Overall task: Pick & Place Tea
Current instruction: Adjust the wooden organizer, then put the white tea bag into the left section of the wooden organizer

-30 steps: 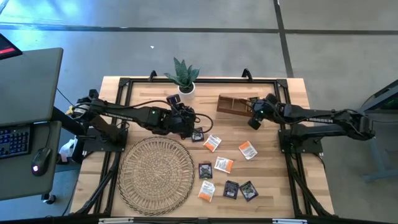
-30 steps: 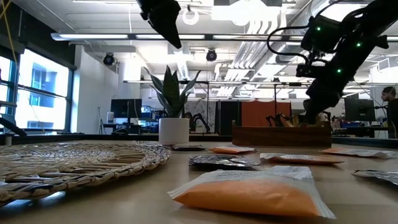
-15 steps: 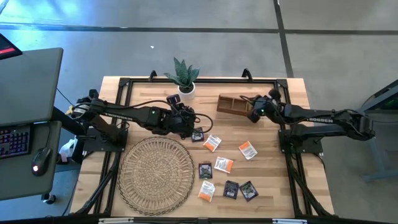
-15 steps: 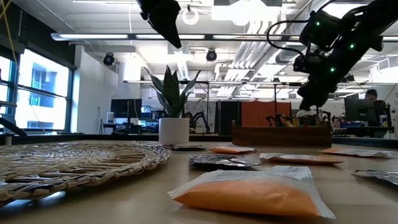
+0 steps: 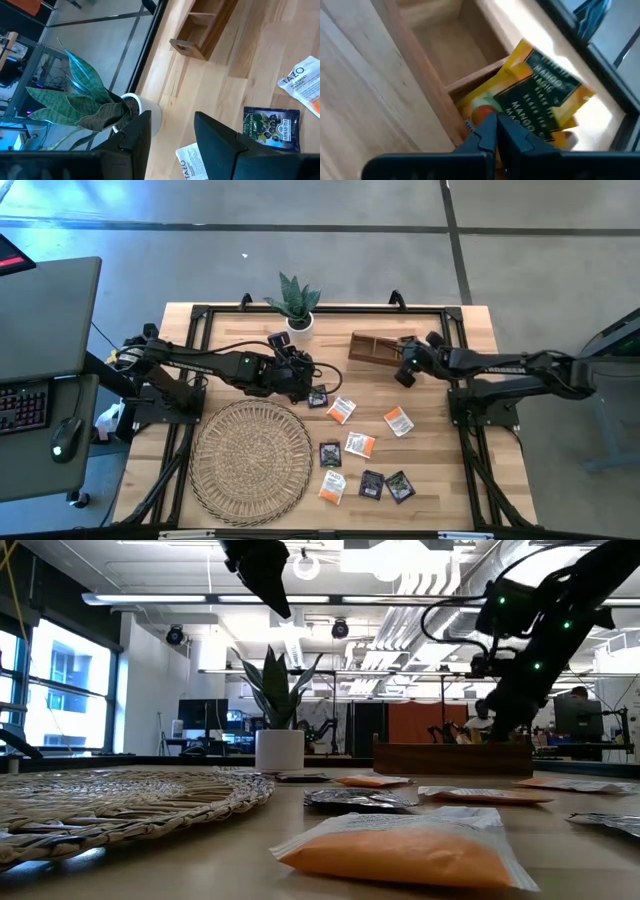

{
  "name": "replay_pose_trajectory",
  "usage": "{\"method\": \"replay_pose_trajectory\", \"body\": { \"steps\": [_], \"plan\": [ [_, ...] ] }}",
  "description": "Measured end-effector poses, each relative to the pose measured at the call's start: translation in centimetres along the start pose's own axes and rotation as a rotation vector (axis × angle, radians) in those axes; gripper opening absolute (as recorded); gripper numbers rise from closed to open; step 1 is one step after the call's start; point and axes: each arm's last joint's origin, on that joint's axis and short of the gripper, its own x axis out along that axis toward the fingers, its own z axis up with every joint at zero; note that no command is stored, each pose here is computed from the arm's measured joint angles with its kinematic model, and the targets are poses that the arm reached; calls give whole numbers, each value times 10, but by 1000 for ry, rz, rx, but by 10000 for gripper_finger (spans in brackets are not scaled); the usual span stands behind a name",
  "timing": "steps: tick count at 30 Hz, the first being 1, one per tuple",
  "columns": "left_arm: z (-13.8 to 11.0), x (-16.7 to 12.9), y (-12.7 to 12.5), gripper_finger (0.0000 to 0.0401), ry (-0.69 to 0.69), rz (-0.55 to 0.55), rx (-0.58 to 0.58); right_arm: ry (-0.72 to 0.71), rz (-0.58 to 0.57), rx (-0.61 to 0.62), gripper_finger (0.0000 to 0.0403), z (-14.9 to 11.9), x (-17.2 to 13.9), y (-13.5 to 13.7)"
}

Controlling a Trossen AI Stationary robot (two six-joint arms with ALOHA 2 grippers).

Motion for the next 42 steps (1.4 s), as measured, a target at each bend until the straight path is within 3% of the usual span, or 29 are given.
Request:
{"method": "replay_pose_trajectory", "body": {
  "steps": [8, 26, 31, 37, 42],
  "plan": [
    [0, 0, 0, 147, 0, 0, 0, 80, -8, -13, 5, -3, 16, 8],
    [-3, -8, 6, 147, 12, -50, -5, 84, 366, 76, 2, -1, -20, 28],
    [-3, -27, 27, 146, -55, -43, -82, -50, 344, 19, 1, 13, -47, 46],
    [-16, -66, 68, 146, -144, -74, -172, -260, 394, -31, 1, 40, -103, 69],
    [-38, -73, 75, 146, -238, -135, -257, -358, 442, -51, 1, 35, -136, 97]
  ]
}}
